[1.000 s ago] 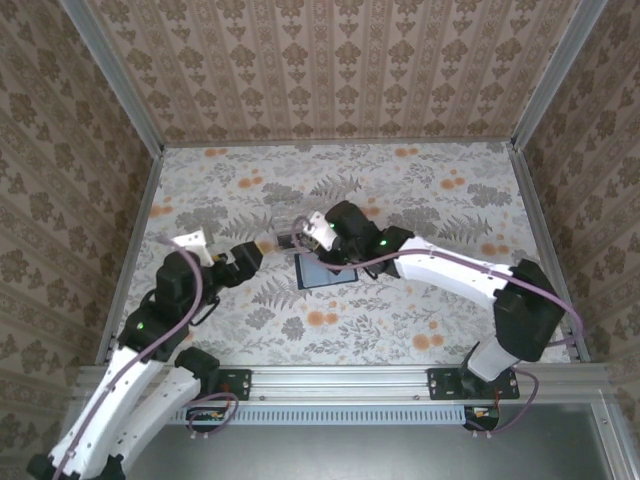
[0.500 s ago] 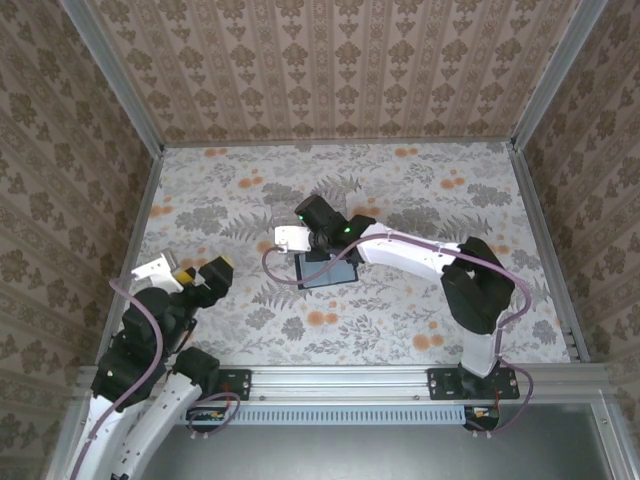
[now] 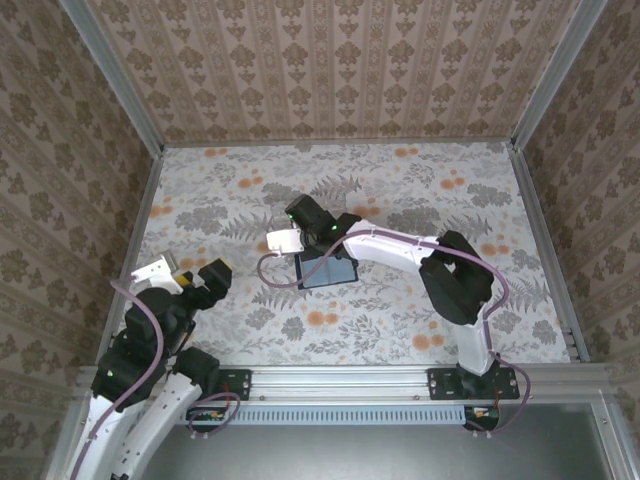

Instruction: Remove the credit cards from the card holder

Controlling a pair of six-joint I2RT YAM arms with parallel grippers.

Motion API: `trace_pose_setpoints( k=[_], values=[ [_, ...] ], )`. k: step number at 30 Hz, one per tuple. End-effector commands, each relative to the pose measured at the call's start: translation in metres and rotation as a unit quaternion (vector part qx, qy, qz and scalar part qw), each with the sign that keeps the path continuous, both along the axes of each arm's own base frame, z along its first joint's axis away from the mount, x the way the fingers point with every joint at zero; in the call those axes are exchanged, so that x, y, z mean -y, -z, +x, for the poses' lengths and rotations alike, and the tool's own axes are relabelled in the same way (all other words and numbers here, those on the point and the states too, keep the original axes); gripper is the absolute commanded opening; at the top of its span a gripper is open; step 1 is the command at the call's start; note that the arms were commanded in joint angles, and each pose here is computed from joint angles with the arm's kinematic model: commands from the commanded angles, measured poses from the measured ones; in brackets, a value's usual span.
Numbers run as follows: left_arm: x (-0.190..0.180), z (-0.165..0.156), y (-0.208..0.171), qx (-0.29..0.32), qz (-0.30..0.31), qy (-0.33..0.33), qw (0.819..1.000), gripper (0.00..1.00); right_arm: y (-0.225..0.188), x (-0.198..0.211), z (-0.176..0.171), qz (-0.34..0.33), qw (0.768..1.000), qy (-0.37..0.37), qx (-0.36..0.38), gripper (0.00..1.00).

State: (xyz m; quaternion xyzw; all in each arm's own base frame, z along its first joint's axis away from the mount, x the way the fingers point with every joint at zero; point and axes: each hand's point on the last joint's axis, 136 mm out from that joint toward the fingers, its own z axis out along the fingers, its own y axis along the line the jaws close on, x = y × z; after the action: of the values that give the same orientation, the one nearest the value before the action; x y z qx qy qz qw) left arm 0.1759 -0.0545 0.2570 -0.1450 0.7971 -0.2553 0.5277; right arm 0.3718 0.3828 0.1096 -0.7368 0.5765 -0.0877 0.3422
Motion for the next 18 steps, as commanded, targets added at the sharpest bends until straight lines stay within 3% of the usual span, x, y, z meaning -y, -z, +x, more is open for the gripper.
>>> trace_pose_setpoints(
  k=[1,18],
  values=[
    [-0.005,-0.001,0.001,-0.005,0.010,-0.010,1.000,1.00,0.005,-0.010,0.002,0.002,1.000,-0.013,-0.005,0.00],
    [-0.004,0.000,0.004,-0.009,0.011,-0.007,1.000,1.00,0.028,-0.014,0.011,-0.003,1.000,0.014,-0.024,0.03]
  ],
)
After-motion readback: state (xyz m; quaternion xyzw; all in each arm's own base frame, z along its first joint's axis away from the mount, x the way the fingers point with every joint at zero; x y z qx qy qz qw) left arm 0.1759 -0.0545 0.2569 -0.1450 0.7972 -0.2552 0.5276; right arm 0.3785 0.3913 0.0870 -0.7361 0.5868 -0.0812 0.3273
